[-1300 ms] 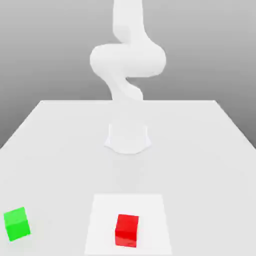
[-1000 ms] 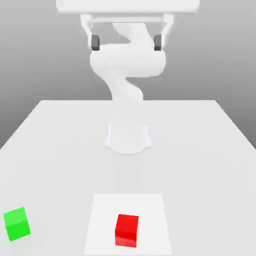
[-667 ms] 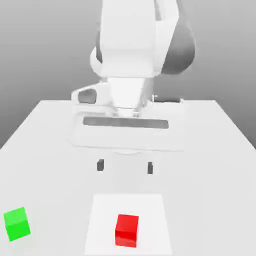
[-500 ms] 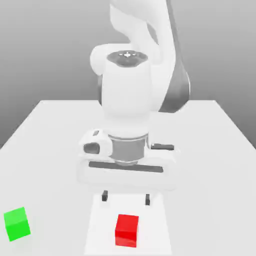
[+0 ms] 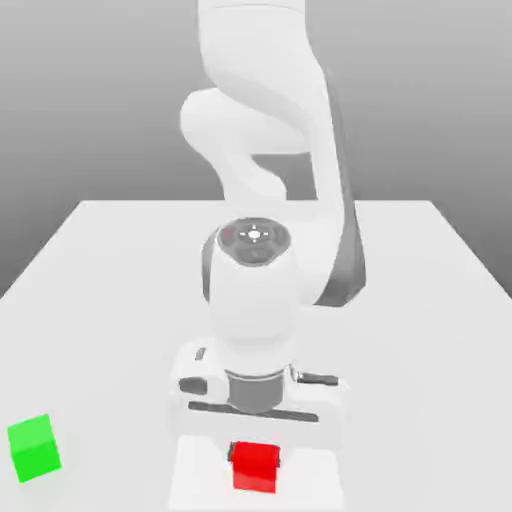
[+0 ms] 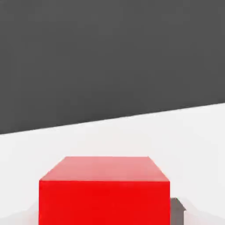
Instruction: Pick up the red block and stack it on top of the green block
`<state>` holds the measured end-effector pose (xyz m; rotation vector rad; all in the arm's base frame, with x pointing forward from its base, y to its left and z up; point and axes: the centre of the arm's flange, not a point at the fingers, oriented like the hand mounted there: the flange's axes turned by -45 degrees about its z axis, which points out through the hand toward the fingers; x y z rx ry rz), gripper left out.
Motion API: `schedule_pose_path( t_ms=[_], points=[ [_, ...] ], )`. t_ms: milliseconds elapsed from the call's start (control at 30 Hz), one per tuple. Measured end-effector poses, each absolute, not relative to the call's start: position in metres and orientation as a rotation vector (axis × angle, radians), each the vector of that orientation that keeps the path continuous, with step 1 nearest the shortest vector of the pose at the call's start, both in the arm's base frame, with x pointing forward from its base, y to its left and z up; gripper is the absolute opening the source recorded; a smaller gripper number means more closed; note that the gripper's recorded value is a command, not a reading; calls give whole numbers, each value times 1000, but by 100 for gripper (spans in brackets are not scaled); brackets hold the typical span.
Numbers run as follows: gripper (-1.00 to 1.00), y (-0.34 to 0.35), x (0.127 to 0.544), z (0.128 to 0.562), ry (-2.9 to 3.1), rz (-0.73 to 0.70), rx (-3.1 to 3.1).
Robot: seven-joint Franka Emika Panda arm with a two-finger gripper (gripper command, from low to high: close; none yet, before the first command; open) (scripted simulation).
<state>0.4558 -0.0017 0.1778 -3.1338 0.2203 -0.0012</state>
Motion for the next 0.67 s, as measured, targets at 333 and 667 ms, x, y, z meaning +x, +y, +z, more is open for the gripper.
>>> schedule_pose_path(
  t_ms=[333,667],
  points=[
    [-100,-190,449,234,1201,0,-2903],
    [100,-279,421,185,1625,-1,-2688]
  ],
)
